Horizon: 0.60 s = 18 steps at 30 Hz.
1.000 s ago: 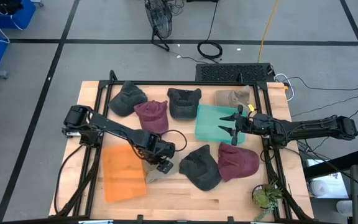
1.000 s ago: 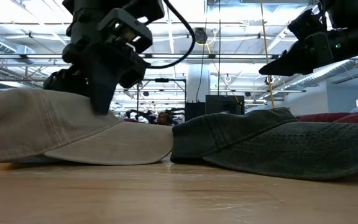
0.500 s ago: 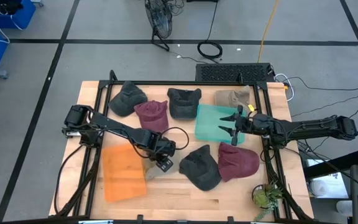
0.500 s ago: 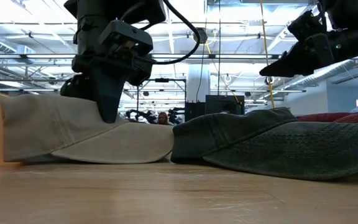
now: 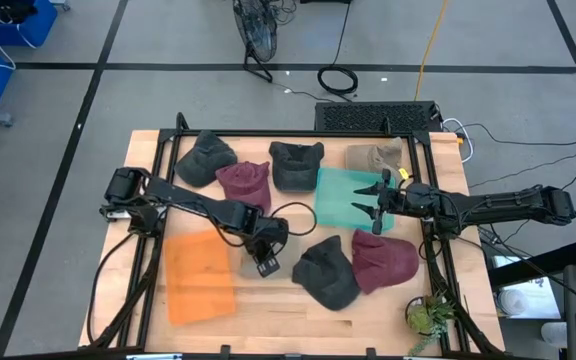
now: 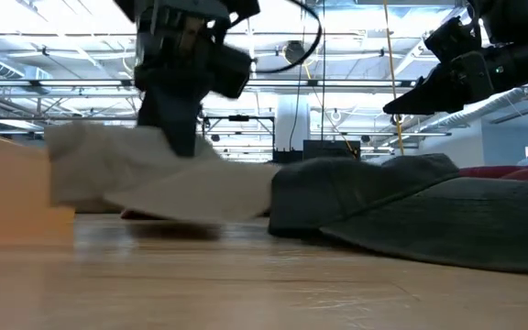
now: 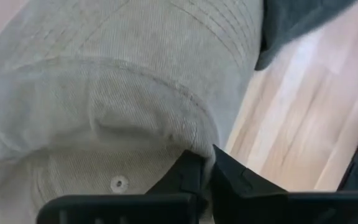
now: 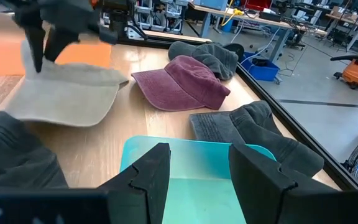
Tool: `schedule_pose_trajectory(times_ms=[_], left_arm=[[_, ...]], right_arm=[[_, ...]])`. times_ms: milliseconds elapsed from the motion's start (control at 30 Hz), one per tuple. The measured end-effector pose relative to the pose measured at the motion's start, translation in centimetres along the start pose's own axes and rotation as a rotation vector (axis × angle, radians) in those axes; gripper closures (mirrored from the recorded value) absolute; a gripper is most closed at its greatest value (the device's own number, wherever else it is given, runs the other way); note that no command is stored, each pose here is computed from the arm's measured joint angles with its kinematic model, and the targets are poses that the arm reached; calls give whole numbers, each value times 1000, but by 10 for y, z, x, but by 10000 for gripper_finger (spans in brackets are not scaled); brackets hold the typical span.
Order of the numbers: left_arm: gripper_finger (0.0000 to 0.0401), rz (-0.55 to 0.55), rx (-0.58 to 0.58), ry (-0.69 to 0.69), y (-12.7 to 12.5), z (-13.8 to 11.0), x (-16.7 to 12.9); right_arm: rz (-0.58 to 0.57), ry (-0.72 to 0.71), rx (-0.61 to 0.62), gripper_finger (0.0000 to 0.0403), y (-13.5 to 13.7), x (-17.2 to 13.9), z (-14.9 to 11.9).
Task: Pick & Place hat
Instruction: Put the left brown cap into the orange bin
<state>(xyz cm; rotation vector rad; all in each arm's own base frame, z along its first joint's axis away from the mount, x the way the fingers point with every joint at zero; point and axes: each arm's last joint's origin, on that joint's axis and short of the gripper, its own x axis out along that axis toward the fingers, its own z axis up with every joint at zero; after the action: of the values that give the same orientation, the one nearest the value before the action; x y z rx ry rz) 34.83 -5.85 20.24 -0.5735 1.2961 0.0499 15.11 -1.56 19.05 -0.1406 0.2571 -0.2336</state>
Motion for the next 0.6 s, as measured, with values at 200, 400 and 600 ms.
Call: schedule_pose_trajectory(times_ms=[200, 400, 600], left_arm=[[389, 156, 244, 40, -12, 11, -47], [394, 311, 574, 160, -34, -2, -93], [384, 341, 722, 293, -59, -31, -112]], right_arm=[[0, 1, 0, 250, 0, 0, 0], [4, 38, -4, 250, 0, 0, -4], [5, 47, 2, 250, 1, 0, -5]])
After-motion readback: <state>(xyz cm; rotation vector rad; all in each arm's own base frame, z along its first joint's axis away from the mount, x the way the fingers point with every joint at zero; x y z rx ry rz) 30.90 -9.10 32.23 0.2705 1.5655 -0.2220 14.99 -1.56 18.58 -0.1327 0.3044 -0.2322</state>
